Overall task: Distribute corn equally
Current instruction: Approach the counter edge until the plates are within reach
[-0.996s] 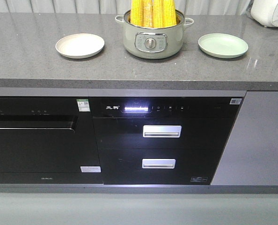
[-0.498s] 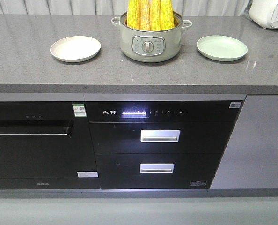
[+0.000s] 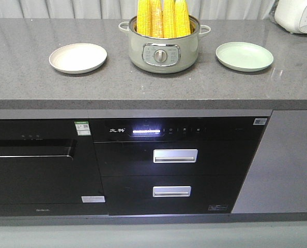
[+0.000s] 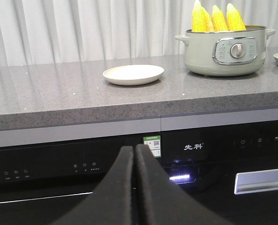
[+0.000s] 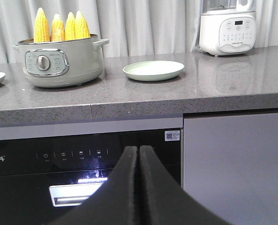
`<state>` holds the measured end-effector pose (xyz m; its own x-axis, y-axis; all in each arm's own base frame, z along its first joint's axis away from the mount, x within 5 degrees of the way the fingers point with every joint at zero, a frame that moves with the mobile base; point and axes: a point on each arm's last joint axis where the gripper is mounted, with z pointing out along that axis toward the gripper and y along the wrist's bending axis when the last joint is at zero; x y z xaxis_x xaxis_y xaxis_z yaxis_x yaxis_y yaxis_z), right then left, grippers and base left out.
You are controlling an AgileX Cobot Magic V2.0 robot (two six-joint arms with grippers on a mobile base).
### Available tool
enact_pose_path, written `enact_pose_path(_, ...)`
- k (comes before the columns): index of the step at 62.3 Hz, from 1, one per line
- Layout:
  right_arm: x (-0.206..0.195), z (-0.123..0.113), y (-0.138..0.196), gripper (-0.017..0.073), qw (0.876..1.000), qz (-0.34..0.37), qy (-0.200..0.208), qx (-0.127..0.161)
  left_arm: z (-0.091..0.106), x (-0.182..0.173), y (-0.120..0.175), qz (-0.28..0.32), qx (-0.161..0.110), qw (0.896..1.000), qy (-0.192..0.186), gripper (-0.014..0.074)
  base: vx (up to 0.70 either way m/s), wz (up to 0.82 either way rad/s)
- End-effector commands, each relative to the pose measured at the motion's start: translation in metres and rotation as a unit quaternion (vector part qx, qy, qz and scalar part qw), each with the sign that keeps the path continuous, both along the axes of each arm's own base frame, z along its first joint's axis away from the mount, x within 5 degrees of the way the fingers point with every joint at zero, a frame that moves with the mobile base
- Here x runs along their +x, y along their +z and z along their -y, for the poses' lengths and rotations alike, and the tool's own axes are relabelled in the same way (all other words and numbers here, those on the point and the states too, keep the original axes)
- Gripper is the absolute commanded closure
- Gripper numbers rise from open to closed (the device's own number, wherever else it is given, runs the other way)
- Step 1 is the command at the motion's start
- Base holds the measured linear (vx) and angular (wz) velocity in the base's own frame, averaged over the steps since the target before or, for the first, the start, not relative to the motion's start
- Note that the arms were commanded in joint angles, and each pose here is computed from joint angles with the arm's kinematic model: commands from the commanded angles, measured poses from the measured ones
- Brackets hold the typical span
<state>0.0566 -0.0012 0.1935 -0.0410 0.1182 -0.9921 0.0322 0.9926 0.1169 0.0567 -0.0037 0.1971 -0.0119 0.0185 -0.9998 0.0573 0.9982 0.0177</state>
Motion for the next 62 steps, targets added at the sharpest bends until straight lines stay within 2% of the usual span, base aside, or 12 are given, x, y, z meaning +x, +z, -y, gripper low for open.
enact_pose_path(1,0.0,0.0004,0.0039,0.0561,0.999,0.034,-0.001,-0.009,-0.001,-0.0013,0.0058,0.04,-0.009,0.999,0.005,0.06,0.07,-0.03)
enact_pose_path(62,0.0,0.0004,0.0039,0.0561,0.999,0.034,-0.001,-0.009,-0.001,-0.0013,0.0058,0.04,-0.009,0.999,0.005,0.06,0.06,-0.02)
